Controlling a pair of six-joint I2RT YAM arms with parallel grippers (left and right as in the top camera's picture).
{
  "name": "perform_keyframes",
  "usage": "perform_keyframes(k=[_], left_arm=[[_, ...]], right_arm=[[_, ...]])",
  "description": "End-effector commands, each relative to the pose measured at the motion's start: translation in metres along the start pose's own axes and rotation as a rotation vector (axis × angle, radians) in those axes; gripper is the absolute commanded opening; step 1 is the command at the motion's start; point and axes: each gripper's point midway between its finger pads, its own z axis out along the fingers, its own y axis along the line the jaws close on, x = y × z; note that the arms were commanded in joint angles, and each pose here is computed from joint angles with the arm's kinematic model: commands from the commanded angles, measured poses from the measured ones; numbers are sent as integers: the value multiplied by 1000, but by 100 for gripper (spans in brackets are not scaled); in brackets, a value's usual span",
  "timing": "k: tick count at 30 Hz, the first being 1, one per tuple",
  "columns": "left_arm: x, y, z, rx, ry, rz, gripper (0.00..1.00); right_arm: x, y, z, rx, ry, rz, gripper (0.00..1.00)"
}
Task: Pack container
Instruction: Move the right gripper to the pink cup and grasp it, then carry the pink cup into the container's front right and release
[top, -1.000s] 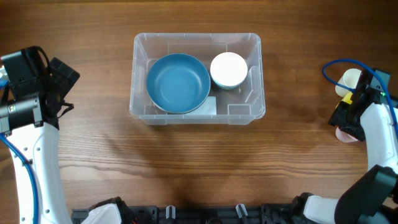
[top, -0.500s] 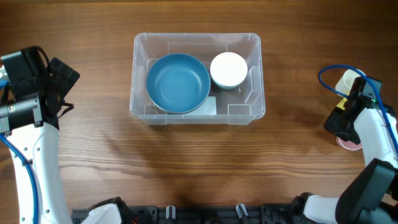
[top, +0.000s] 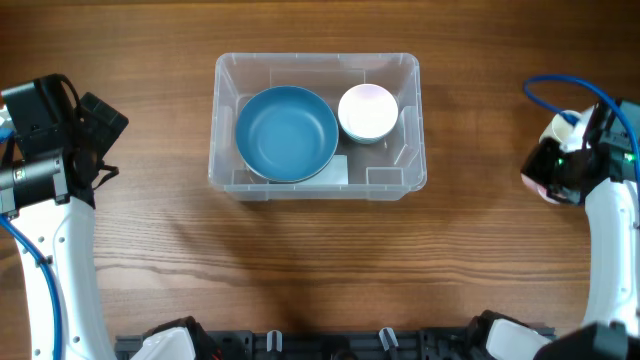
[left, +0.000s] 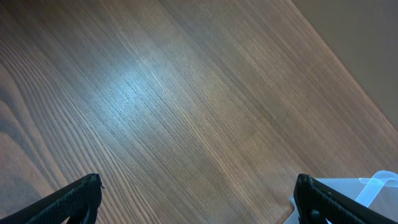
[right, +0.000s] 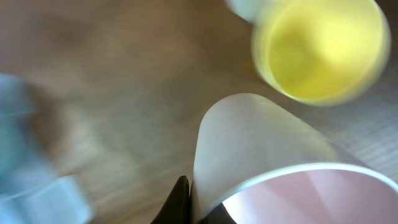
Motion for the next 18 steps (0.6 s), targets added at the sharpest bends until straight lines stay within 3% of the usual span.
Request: perform_keyframes(k=[1, 9, 13, 18], left_arm=[[-2, -1, -1, 5, -1, 0, 100], [-2, -1, -1, 5, -1, 0, 100], [-2, -1, -1, 5, -1, 0, 100], [-2, -1, -1, 5, -1, 0, 100]], right_arm=[[-19, 75, -49, -187, -126, -265, 4], [19, 234, -117, -270, -394, -863, 4], [60, 269, -103, -174, -405, -1094, 4], [93, 277, -56, -52, -286, -1207, 4]])
